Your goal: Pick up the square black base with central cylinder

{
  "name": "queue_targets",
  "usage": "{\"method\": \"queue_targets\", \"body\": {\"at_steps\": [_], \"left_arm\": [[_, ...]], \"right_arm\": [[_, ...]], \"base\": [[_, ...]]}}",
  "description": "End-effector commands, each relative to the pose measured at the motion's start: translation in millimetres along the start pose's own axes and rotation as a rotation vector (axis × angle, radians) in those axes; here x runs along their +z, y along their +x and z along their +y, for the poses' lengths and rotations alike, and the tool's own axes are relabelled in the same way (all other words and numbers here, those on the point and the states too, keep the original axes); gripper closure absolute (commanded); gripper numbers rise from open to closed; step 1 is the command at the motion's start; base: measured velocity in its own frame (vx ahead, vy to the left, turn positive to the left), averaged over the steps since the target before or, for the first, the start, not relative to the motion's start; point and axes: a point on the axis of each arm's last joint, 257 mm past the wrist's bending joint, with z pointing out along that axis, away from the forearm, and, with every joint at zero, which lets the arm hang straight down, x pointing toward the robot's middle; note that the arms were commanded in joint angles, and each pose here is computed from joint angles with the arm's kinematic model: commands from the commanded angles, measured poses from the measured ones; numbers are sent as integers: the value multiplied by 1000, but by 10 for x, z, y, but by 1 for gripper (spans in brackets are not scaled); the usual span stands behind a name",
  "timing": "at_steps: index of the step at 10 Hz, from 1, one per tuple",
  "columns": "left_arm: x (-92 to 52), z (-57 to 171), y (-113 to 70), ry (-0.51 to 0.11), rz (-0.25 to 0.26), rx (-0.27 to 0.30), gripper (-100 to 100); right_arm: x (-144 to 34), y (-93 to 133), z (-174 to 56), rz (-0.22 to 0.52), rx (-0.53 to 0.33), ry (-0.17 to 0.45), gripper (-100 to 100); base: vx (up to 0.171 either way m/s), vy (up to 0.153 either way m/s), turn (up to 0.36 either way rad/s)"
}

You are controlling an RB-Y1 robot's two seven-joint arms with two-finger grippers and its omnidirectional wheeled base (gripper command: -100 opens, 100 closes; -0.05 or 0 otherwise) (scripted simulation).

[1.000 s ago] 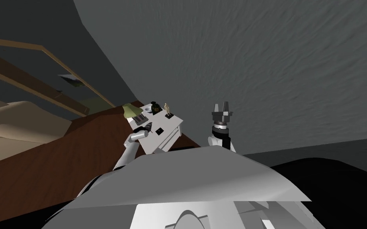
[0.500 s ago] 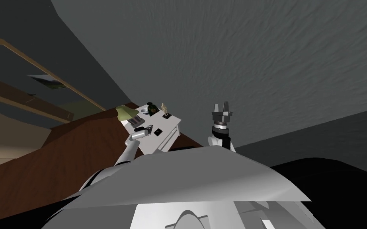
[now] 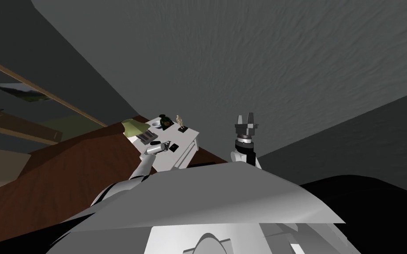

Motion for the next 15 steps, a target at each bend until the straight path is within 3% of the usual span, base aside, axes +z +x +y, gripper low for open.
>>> {"method": "queue_targets", "body": {"at_steps": [1,4,5,8,9,10,11,15], "left_arm": [[41,122,66,-47,23,9,-100],[81,373,139,-138,65,30,-100],[81,373,139,-138,65,30,-100],[89,611,163,-213,91,51,-100],[81,555,165,-197,85,47,-100],[80,568,170,-201,87,48,0],[80,607,173,-198,93,58,-100],[77,732,180,-188,109,89,-100]], "right_arm": [[0,0,0,0,0,0,0],[0,0,0,0,0,0,0],[0,0,0,0,0,0,0],[0,0,0,0,0,0,0],[0,0,0,0,0,0,0],[0,0,0,0,0,0,0],[0,0,0,0,0,0,0],[-1,-1,0,0,0,0,0]], "base": [[-26,29,-111],[-27,36,-185],[-10,30,-18],[-2,28,-128],[0,16,-14],[0,0,0],[35,-10,77],[91,-48,95]]}}
